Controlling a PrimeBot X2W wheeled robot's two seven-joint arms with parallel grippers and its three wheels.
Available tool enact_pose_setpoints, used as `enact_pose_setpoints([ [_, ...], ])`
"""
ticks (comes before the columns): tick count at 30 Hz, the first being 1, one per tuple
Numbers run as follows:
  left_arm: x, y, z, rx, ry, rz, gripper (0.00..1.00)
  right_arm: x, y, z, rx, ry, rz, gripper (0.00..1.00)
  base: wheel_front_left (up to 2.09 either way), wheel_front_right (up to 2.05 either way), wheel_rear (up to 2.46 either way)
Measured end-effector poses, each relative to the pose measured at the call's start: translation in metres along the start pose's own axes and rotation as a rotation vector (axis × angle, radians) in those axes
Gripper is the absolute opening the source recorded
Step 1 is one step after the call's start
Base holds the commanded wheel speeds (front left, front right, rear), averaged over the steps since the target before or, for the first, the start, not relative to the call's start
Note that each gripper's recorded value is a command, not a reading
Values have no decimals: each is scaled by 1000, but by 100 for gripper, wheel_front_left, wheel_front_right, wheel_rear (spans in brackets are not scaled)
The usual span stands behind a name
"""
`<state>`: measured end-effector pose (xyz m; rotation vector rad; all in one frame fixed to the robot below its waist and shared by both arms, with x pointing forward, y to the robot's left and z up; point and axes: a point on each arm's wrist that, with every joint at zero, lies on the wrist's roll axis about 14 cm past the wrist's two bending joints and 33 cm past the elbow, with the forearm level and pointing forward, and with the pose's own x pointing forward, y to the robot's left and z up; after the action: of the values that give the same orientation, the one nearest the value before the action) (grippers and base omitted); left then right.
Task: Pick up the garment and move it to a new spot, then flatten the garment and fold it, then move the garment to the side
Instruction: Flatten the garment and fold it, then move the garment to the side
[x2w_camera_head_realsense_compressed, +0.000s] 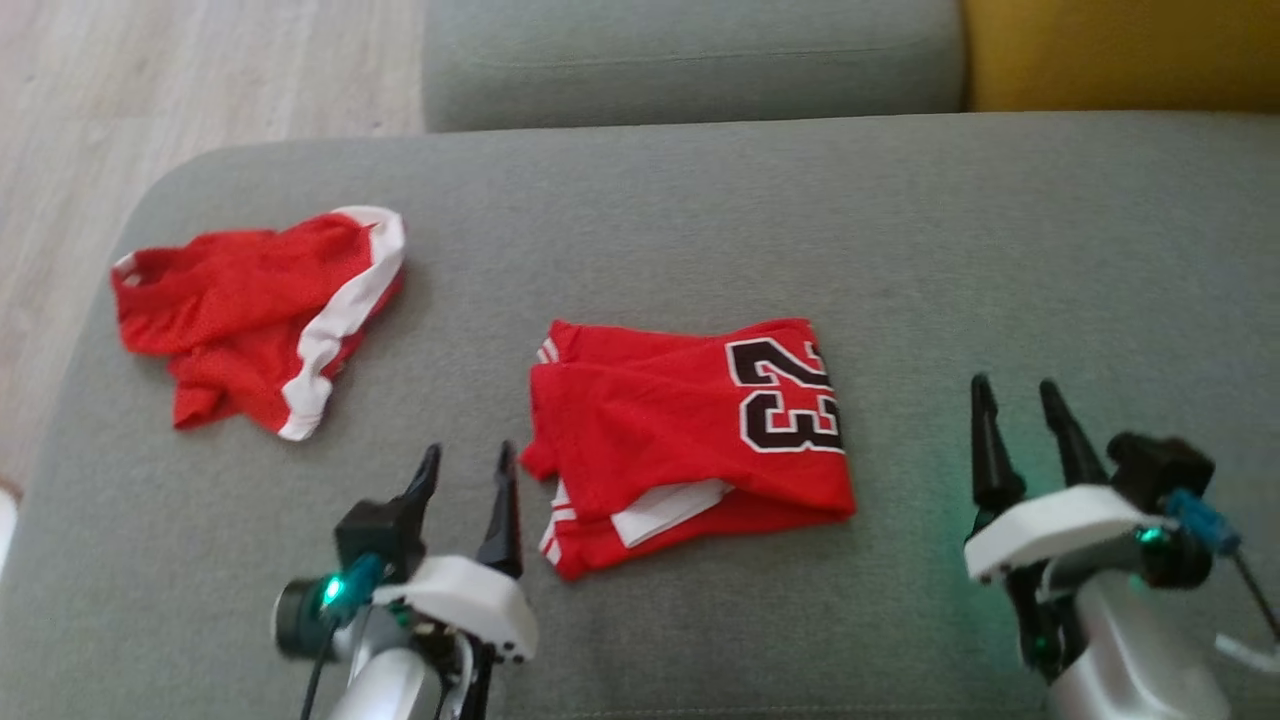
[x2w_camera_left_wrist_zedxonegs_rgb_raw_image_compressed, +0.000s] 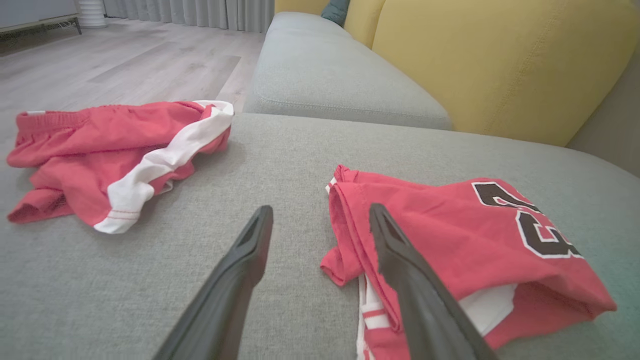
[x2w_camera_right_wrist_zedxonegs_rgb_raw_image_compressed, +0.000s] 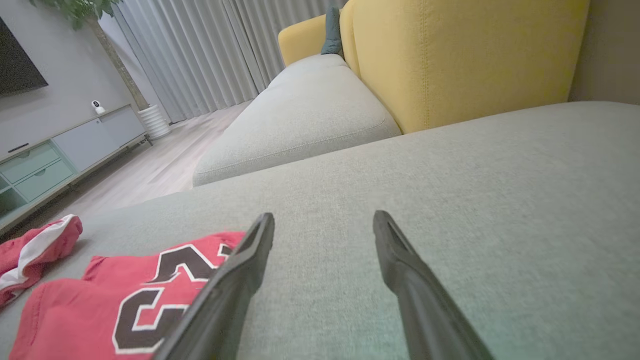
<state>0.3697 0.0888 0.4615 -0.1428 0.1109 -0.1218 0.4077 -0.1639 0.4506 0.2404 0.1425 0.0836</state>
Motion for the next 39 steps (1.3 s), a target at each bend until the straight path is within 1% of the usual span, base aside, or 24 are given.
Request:
enact_pose_setpoints([
  [6,-11,4,-10,12,22,17,100,-23,-8,-15,5,26,-38,100,0,0,0],
  [10,-16,8,-14,12,32,32,100,-28,-8,-20,12,38,-42,100,0,0,0],
  [16,-18,12,-14,11,29,41,100,-23,3,-25,10,55,-12,100,0,0,0],
  [20,-19,13,-18,8,43,42,100,-19,22,-44,27,115,43,100,0,0,0],
  [21,-19,13,-18,8,43,42,100,-19,22,-44,27,115,43,100,0,0,0],
  [23,-18,13,-20,8,50,42,100,-12,34,-51,26,143,79,100,0,0,0],
  [27,-14,16,-21,7,55,48,100,13,61,-51,15,159,158,100,0,0,0],
  [30,-15,24,-23,-5,65,77,100,33,76,-52,10,184,197,100,0,0,0],
  [32,-18,32,-27,-7,75,103,100,39,78,-66,12,251,197,100,0,0,0],
  [33,-20,39,-29,-9,83,128,100,39,74,-84,20,319,179,100,0,0,0],
  [36,-22,47,-32,-24,94,156,100,38,68,-104,15,388,158,93,0,0,0],
  [37,-21,48,-33,-25,95,160,100,41,68,-105,8,394,160,80,0,0,0],
  [38,-20,49,-32,-24,95,162,100,43,69,-104,3,393,163,44,0,0,0],
  [39,-19,48,-32,-24,94,159,100,45,69,-102,1,388,166,0,0,0,0],
])
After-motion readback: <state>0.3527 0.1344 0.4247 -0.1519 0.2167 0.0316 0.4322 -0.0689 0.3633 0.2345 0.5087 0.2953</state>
